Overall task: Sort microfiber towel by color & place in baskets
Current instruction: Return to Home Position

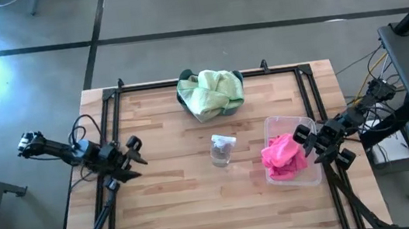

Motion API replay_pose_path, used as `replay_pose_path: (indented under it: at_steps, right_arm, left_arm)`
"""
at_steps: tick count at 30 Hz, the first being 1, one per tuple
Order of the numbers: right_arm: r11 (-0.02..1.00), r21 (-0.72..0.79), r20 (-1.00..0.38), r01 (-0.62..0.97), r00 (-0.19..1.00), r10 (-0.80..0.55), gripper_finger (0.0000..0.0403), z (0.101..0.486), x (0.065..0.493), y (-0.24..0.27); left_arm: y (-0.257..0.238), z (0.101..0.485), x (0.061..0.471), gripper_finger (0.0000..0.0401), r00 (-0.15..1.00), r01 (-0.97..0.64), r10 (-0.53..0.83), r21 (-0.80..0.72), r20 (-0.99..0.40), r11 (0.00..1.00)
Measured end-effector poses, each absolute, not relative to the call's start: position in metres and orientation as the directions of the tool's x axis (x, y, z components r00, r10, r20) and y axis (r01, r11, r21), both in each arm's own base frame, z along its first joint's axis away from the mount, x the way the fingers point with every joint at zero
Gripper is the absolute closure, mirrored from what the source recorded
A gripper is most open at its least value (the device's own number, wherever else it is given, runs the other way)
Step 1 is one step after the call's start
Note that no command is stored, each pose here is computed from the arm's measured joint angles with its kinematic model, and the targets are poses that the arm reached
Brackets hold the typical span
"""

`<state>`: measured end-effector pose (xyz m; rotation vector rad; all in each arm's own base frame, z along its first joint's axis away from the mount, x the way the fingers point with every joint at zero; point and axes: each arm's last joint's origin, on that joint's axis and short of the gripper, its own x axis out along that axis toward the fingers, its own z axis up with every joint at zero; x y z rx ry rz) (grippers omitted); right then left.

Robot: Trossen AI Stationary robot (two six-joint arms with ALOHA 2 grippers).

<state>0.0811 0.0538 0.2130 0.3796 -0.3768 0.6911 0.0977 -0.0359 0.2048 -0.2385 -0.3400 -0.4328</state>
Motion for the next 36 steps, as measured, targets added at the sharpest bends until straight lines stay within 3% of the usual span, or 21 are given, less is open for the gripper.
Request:
replay_pose_path:
  at_steps: [6, 11, 14, 20, 24, 36]
  right_arm:
    - [0.708, 0.213, 0.453, -0.673, 0.710, 0.539, 0.0269, 0.213, 0.081, 0.054]
    - [0.713, 0.216, 0.429, -0.667, 0.721, 0.544, 0.0266, 0.211, 0.082, 0.054]
    - [0.750, 0.240, 0.382, -0.616, 0.770, 0.511, 0.0269, 0.206, 0.085, 0.054]
    - [0.883, 0.323, 0.241, -0.341, 0.932, 0.271, 0.0275, 0.193, 0.092, 0.049]
    - [0.925, 0.322, 0.147, -0.200, 0.976, 0.159, 0.0272, 0.184, 0.094, 0.046]
    - [0.957, 0.225, 0.135, -0.182, 0.979, 0.154, 0.0261, 0.182, 0.095, 0.046]
  left_arm:
    - [-0.036, 0.205, 0.097, 0.0237, 0.845, 0.448, -0.387, -0.095, 0.368, 0.889]
    - [-0.038, 0.193, 0.101, 0.0237, 0.872, 0.463, -0.419, -0.147, 0.254, 0.874]
    - [-0.037, 0.190, 0.102, 0.0237, 0.904, 0.410, -0.370, -0.184, 0.216, 0.894]
    - [-0.031, 0.189, 0.104, 0.0237, 0.964, 0.197, -0.165, -0.149, 0.207, 0.969]
    - [-0.028, 0.189, 0.104, 0.0237, 0.979, 0.069, -0.049, -0.099, 0.199, 0.993]
    - [-0.027, 0.182, 0.106, 0.0237, 0.991, 0.033, -0.025, -0.054, 0.135, 0.998]
